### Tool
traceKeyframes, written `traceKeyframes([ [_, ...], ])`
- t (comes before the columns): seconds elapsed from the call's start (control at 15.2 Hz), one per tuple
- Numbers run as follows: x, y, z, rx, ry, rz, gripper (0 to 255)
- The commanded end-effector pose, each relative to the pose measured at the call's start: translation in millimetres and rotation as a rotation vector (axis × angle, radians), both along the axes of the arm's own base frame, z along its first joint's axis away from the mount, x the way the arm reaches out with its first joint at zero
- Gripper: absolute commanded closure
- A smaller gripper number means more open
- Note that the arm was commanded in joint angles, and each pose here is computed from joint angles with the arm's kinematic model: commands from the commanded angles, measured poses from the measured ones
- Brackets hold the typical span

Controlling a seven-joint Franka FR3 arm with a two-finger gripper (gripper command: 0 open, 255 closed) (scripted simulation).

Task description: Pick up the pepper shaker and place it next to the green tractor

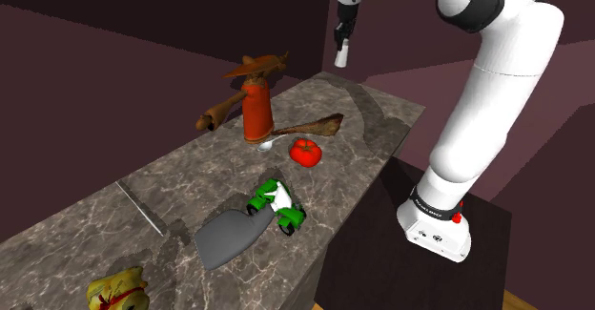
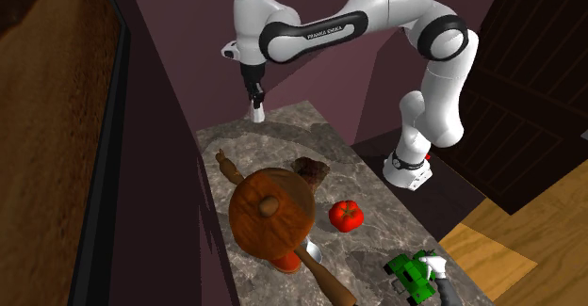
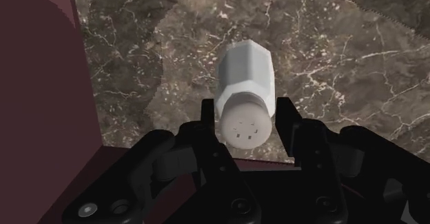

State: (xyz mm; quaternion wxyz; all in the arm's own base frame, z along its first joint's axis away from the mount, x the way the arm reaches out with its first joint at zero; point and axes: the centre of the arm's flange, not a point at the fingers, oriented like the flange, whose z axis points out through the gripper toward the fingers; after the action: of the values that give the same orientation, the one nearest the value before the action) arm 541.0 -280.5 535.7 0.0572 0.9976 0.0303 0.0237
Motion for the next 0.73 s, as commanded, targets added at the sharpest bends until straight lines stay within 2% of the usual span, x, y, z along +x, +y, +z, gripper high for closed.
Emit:
traceKeyframes([
  [0.0, -11, 22, -1, 0.0, 0.0, 0.0, 255],
  [0.66, -62, 144, 0, 0.0, 0.0, 0.0, 255],
])
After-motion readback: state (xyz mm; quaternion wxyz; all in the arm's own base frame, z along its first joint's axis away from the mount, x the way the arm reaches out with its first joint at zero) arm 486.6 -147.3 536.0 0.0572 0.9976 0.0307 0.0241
